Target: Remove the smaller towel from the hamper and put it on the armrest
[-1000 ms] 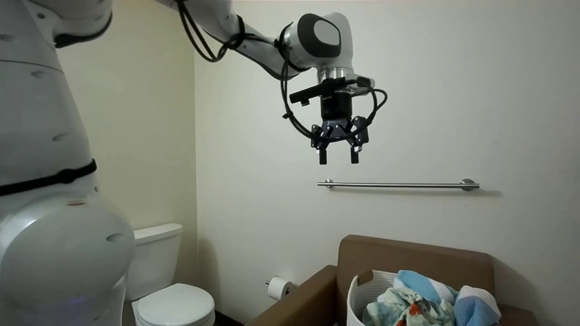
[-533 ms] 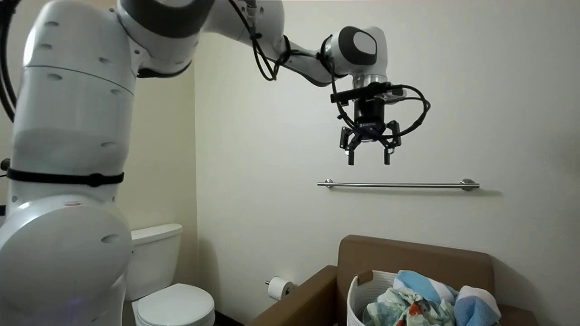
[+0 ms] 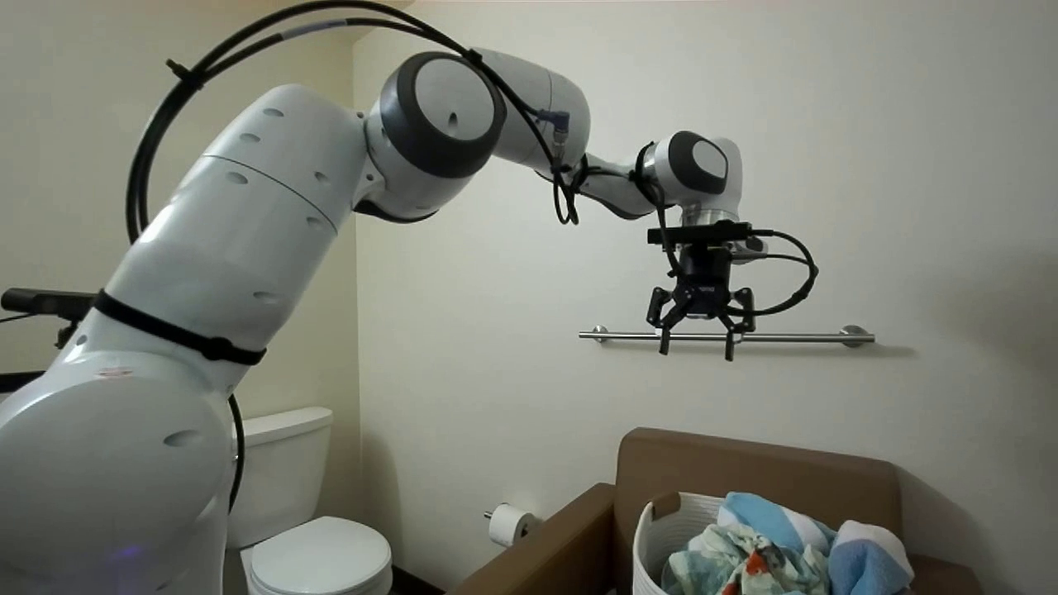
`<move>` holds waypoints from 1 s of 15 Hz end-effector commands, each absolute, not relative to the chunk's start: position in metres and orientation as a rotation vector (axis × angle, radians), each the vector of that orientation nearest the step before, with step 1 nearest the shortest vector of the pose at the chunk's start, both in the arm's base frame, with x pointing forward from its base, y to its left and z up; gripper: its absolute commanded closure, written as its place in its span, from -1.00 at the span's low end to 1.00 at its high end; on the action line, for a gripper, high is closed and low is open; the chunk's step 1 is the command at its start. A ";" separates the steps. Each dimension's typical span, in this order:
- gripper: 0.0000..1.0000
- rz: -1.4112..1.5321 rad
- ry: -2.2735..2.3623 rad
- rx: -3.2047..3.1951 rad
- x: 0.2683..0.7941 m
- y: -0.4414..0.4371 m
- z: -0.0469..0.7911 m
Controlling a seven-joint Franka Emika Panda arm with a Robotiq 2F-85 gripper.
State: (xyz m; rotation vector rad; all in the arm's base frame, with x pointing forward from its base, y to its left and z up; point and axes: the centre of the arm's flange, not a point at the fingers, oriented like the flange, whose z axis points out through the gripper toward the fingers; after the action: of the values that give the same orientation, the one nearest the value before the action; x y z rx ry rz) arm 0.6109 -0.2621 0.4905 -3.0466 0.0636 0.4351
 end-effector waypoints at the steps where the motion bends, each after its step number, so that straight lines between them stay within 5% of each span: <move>1: -1.00 0.437 0.063 -3.047 0.612 -0.262 0.491; 7: -1.00 0.504 0.069 -3.055 0.641 -0.282 0.480; 15: -1.00 0.675 -0.036 -2.954 0.656 -0.373 0.349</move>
State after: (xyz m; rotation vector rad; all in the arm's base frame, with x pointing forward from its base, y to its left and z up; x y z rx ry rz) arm 0.6342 -0.3345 0.3741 -2.9835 0.0570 0.5897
